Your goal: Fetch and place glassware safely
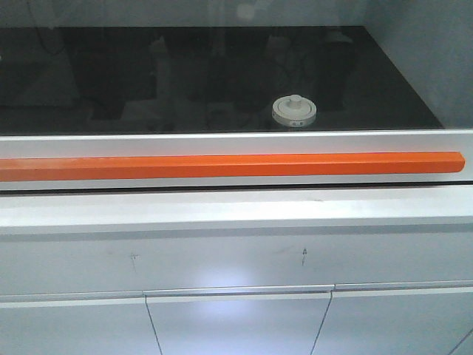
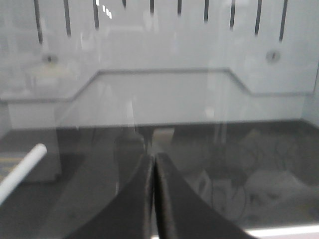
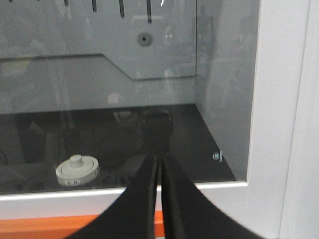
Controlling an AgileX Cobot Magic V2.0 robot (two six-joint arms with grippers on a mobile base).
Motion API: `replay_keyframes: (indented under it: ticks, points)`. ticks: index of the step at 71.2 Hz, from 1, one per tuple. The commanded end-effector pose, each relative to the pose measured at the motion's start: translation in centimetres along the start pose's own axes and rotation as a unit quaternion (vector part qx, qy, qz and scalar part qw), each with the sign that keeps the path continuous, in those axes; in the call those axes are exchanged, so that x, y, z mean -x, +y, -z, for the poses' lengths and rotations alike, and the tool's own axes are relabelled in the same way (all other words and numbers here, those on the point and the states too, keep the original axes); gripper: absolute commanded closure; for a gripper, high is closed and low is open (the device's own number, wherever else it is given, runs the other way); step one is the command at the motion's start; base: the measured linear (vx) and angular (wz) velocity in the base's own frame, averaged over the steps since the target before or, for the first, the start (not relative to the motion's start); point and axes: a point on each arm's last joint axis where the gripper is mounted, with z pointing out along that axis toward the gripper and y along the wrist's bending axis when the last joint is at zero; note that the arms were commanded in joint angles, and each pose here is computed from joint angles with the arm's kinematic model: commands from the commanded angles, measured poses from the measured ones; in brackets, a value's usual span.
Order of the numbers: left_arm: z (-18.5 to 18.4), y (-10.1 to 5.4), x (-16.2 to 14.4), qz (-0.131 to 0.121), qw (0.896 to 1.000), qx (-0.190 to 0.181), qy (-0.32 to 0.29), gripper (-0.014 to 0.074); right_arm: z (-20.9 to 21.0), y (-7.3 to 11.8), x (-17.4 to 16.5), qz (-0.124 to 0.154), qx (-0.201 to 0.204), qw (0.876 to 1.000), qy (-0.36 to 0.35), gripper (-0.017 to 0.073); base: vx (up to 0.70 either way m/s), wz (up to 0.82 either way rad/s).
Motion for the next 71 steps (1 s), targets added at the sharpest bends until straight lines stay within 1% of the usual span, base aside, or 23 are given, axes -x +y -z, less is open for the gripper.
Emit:
replay_keyframes:
  ticks: [1, 13, 24, 29, 34, 42, 53, 61, 71]
  points:
    - [-0.2, -0.1, 1.4, 0.009, 0.999, -0.003, -0.04, 0.0601, -1.0, -0.1, 1.2, 0.002, -0.006, 0.999, -0.036, 0.0562, 0.0, 0.0]
    - [-0.1, -0.1, 1.5, 0.01, 0.999, -0.003, -0.04, 0.0601, -2.2, -0.2, 0.8, -0.001, -0.008, 1.0, -0.025, 0.0562, 0.0, 0.0]
    - [-0.1, -0.1, 1.5, 0.01, 0.999, -0.004, -0.041, 0.0601, -2.3, -0.2, 0.4, -0.02, -0.006, 1.0, -0.008, 0.0562, 0.0, 0.0]
    - [-0.1, -0.1, 1.5, 0.009, 0.999, -0.003, -0.041, 0.0601, -2.3, -0.1, 0.1, -0.03, -0.005, 0.999, 0.012, 0.0562, 0.0, 0.0]
    - [-0.1, -0.1, 1.5, 0.009, 0.999, -0.003, -0.041, 0.0601, -2.3, -0.1, -0.4, -0.033, -0.004, 0.999, 0.039, 0.0562, 0.0, 0.0]
    - [-0.1, -0.1, 1.5, 0.009, 0.999, -0.004, -0.043, 0.0601, -2.5, -0.1, -1.5, -0.02, -0.004, 0.998, 0.064, 0.0562, 0.0, 0.0]
    - [-0.1, -0.1, 1.5, 0.009, 0.999, -0.004, -0.042, 0.0601, -2.8, -0.3, -4.6, -0.018, -0.011, 0.999, 0.048, 0.0562, 0.0, 0.0]
    - [-0.2, -0.1, 1.5, 0.009, 0.999, -0.003, -0.041, 0.0601, -2.5, -0.5, -7.3, 0.002, -0.016, 0.999, 0.035, 0.0562, 0.0, 0.0]
    - [-0.2, -0.1, 1.5, 0.009, 0.999, -0.003, -0.041, 0.0601, -2.1, -0.5, -9.8, 0.027, -0.018, 0.999, 0.006, 0.0561, 0.0, 0.0]
